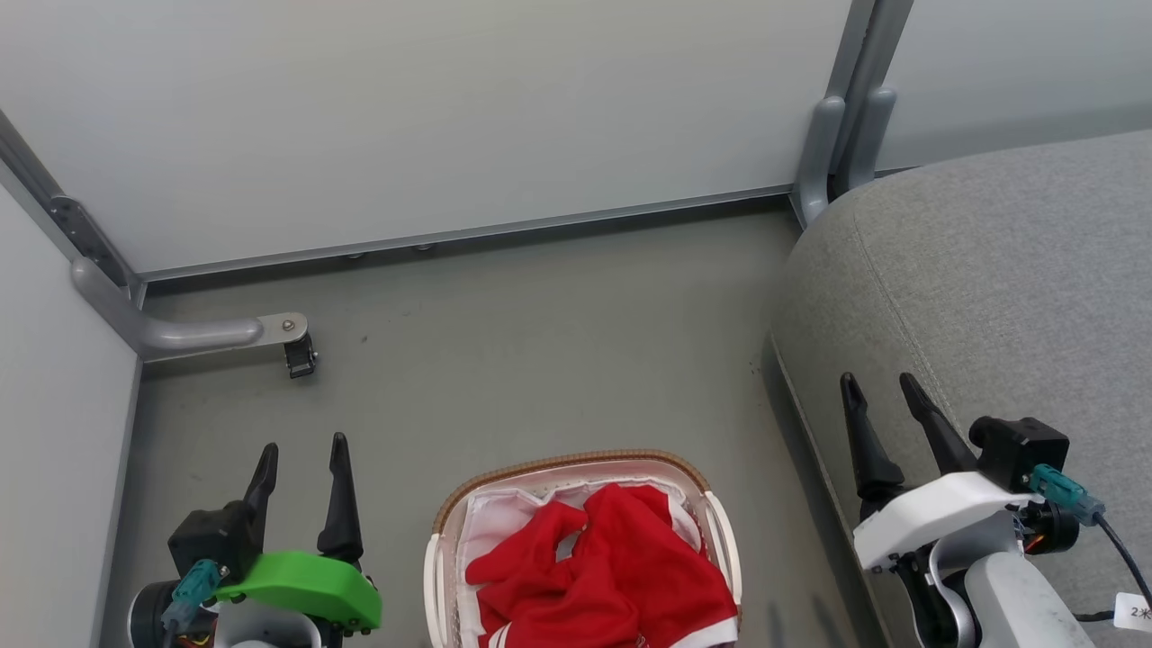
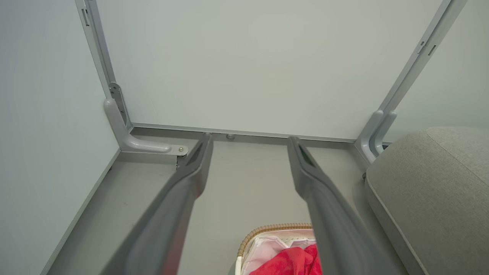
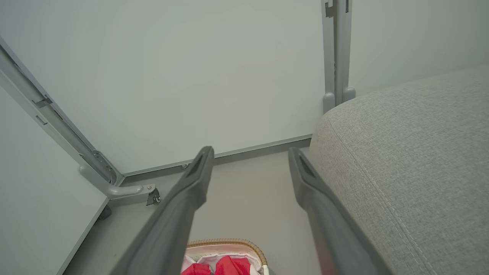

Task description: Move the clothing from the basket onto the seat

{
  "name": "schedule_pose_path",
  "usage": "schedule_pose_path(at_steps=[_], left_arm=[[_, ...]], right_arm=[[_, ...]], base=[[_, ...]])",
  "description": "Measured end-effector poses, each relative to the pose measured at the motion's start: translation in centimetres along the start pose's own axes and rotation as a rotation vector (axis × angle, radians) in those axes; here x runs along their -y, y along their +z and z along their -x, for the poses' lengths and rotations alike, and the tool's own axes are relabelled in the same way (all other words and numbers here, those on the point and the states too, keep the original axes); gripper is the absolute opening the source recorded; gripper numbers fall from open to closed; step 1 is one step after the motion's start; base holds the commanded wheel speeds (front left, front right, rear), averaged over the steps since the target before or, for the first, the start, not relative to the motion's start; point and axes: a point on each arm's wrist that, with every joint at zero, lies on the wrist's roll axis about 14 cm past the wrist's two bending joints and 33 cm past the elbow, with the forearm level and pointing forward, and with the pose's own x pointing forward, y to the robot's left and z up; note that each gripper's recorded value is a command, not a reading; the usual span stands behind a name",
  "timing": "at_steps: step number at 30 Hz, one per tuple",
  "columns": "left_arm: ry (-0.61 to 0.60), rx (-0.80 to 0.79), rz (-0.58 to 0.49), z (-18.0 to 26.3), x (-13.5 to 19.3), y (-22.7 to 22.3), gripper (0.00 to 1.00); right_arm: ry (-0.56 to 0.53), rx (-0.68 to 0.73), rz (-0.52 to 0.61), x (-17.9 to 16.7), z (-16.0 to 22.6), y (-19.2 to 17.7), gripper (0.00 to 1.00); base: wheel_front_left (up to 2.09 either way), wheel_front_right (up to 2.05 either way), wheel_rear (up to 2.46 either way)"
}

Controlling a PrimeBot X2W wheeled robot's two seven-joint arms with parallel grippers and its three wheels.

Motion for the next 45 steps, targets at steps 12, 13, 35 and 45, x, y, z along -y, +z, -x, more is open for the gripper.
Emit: schedule_pose_path(at_steps=[12,13,35,45], left_arm=[[-0.008,-0.017,-0.069,0.7,-0.2,-0.9,1.00],[-0.011,-0.016,-0.078,0.7,-0.1,-0.9,1.00],[-0.184,-0.138,-0.142,-3.5,4.3,-5.9,1.00],[-0.306,-0.303,-0.126,-5.6,7.3,-12.3,1.00]], right_arm=[[0.019,-0.041,0.084,-0.2,0.4,-1.5,1.00],[0.022,-0.042,0.091,-0.3,0.4,-1.6,1.00],[0.061,-0.034,0.195,0.2,-3.5,-2.4,1.00],[0.019,-0.085,0.202,2.9,-5.1,-4.7,1.00]], base=[[0.00,0.00,0.00],[0.00,0.00,0.00],[0.00,0.00,0.00],[0.00,0.00,0.00]])
